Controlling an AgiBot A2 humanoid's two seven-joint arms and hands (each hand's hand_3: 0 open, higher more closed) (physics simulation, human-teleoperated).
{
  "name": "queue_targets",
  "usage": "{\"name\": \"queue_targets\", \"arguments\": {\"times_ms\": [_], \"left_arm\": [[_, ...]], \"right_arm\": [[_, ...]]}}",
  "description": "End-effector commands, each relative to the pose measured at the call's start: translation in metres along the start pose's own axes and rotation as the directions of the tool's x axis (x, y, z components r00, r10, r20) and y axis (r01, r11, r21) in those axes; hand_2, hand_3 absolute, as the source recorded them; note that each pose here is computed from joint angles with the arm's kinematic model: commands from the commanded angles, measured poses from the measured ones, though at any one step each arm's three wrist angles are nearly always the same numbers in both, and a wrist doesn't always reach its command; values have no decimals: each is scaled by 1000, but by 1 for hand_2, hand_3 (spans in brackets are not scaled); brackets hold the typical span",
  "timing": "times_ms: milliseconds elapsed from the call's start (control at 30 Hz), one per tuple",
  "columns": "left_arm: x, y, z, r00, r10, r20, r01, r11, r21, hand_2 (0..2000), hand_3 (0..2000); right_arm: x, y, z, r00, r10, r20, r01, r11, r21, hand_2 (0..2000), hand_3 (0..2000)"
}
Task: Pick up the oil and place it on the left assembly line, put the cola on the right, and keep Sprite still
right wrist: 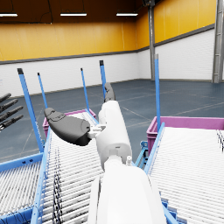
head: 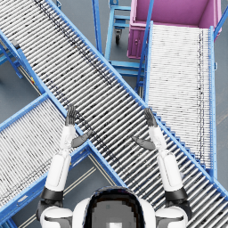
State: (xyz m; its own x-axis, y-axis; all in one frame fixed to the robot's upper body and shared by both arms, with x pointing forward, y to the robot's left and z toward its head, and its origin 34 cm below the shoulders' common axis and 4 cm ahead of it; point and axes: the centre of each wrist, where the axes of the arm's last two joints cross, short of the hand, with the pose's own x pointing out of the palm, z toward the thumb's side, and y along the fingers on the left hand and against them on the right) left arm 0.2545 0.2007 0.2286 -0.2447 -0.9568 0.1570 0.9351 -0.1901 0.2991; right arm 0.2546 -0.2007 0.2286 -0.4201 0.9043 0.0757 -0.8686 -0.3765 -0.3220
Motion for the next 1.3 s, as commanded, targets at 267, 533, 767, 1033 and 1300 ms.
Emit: {"name": "queue_targets", "arguments": {"times_ms": [267,533,767,1033,1300], "left_arm": [[5,1,-6,999,-43,4,43,999,6,0,0],[0,6,35,998,-70,9,65,966,250,0,0],[-11,12,60,1000,-22,18,14,934,358,0,0],[-20,14,83,986,93,-136,-22,892,451,0,0],[-31,12,104,912,263,-315,-58,843,534,0,0]], "right_arm": [[4,-1,-7,1000,17,8,-17,1000,27,0,0],[5,-11,41,995,-90,31,95,956,-276,0,0],[-1,-16,63,991,-123,46,131,918,-374,0,0],[-11,-13,83,963,-248,-104,175,871,-460,0,0],[-18,-11,99,878,-385,-284,193,828,-527,0,0]]}}
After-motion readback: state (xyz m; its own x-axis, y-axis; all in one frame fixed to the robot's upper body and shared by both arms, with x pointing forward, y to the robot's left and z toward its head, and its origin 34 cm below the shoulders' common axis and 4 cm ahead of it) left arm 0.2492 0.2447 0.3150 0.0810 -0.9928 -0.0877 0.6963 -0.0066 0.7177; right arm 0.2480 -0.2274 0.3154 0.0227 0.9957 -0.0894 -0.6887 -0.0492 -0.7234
